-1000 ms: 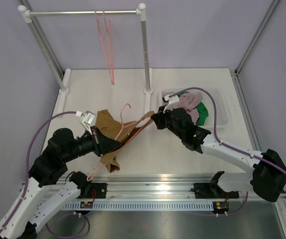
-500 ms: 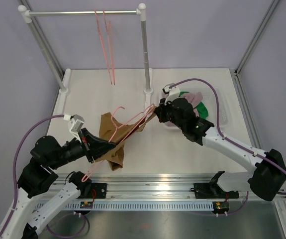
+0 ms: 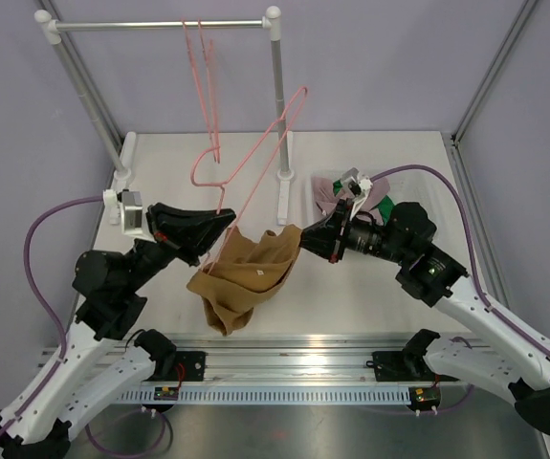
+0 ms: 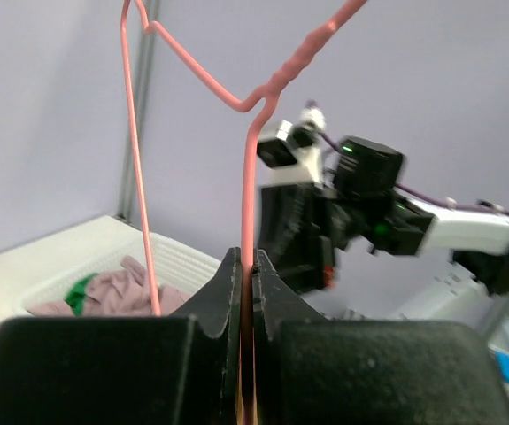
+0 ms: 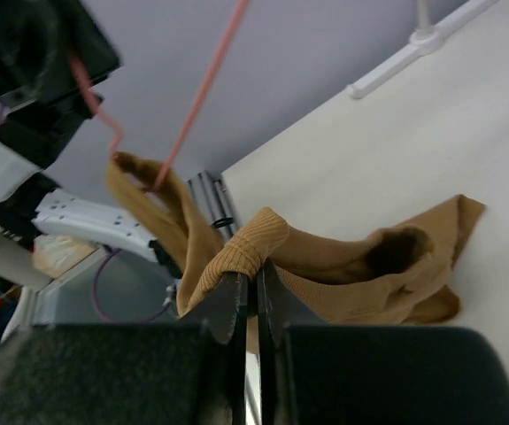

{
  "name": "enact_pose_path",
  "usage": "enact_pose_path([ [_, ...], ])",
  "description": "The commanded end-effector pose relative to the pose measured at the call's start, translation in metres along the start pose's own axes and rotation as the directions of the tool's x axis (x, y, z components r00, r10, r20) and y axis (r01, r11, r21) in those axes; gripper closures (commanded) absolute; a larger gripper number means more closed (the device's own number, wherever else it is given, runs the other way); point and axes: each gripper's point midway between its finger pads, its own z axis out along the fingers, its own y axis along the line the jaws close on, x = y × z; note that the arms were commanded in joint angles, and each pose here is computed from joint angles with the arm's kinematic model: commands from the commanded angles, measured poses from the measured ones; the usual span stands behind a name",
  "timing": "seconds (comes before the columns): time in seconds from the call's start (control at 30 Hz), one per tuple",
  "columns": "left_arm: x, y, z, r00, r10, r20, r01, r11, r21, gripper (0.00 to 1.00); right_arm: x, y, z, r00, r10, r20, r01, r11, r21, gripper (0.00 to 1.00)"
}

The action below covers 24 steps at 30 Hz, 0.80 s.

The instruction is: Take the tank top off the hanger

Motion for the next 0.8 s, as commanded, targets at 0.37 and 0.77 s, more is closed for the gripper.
enact_pose_path([
  [0.37, -0.105, 0.061, -0.05, 0.937, 0.293, 0.191, -0.142, 0.818, -0.558, 1.0, 0.012, 0.045, 0.004, 0.991, 0.095, -0.092, -0.105, 0.988, -0.111, 1.0],
  [0.77, -0.046, 0.135, -0.095, 0.987, 0.082, -0.138, -0.161, 0.461, -0.873, 1.0, 0.127, -0.052, 0.056, 0.965, 0.125, -0.229, -0.011, 0.896, 0.443, 0.34],
])
